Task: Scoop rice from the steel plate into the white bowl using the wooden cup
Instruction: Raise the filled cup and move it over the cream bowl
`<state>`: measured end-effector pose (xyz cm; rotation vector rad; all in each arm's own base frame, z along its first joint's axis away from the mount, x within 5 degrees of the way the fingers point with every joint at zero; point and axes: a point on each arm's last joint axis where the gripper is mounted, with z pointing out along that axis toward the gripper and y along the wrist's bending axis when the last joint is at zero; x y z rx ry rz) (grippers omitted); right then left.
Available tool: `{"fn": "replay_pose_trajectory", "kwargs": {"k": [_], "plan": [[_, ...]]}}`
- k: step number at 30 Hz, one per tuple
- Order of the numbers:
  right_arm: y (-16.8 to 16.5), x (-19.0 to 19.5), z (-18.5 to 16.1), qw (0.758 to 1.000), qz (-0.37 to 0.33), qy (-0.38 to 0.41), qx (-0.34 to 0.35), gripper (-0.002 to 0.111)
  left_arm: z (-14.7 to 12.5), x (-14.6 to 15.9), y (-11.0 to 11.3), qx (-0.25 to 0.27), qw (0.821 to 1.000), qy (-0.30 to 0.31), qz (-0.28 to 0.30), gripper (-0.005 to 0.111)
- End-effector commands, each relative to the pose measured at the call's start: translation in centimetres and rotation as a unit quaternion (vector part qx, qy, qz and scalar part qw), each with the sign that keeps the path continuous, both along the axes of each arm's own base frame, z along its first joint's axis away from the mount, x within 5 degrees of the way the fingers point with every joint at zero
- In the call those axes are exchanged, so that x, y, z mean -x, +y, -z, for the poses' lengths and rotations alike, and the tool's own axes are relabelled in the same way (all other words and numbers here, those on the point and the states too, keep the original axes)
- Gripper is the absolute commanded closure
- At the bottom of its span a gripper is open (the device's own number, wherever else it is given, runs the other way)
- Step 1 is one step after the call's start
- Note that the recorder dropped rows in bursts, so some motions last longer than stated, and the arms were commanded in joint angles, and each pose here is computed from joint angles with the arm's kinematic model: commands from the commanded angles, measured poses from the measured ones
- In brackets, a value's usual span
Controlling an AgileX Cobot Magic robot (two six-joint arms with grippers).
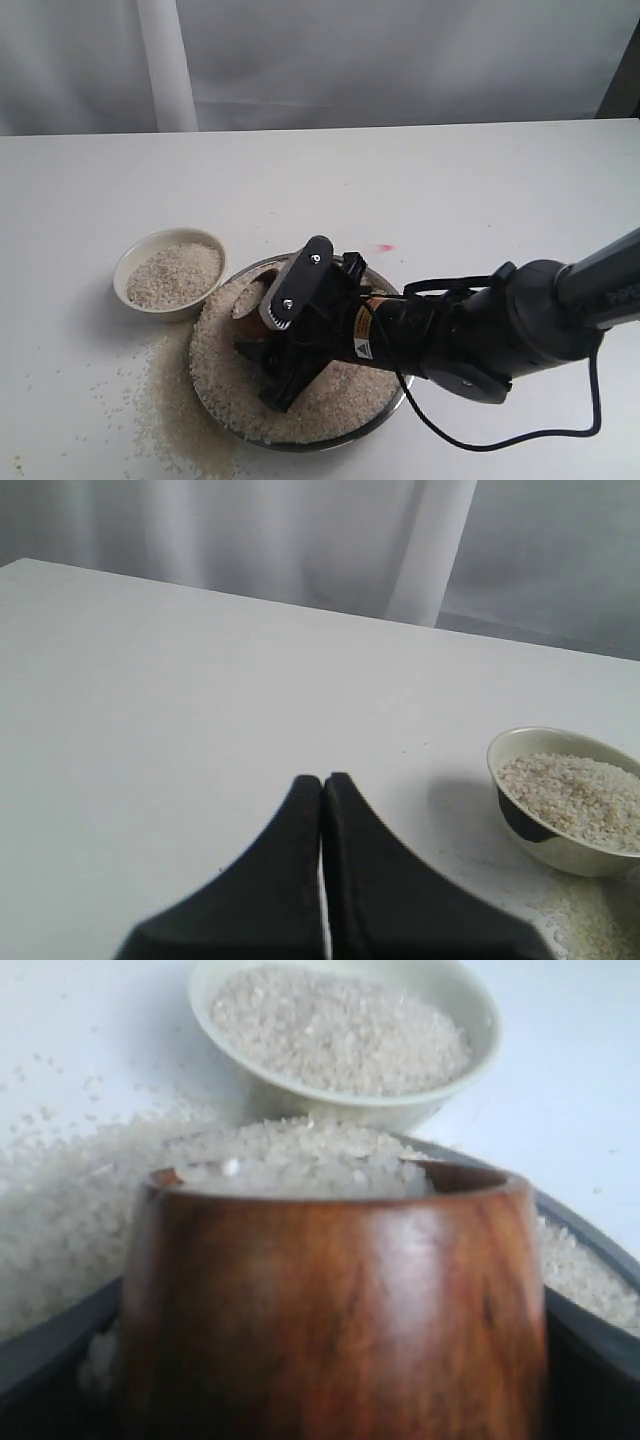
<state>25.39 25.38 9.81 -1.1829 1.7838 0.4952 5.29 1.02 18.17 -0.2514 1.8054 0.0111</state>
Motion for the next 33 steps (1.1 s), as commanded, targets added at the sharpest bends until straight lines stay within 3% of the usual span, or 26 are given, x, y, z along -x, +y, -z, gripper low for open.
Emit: {"fn": "replay_pose_trajectory", "kwargs": {"k": [1, 5, 19, 27, 33], "plan": [[0.2, 0.1, -1.4, 0.996, -0.01, -0.039, -0.082, 0.108, -0.2, 0.0, -0.1, 0.003, 1.0, -0.005, 0.004, 0.107], [0.3, 0.3, -1.9, 0.992, -0.016, -0.052, -0.111, 0.108, -0.2, 0.0, -0.1, 0.003, 1.0, -0.005, 0.004, 0.107], [0.4, 0.0, -2.4, 0.991, -0.009, -0.059, -0.122, 0.108, -0.2, 0.0, -0.1, 0.003, 1.0, -0.005, 0.004, 0.107], [2.7, -3.6, -6.6, 0.997, 0.021, -0.069, 0.011, 0.108, -0.2, 0.0, -0.1, 0.003, 1.0, -0.005, 0.004, 0.107], [5.9, -5.5, -10.4, 0.99, 0.002, -0.124, 0.06, 0.108, -0.2, 0.0, -0.1, 0.003, 1.0, -0.005, 0.004, 0.107]]}}
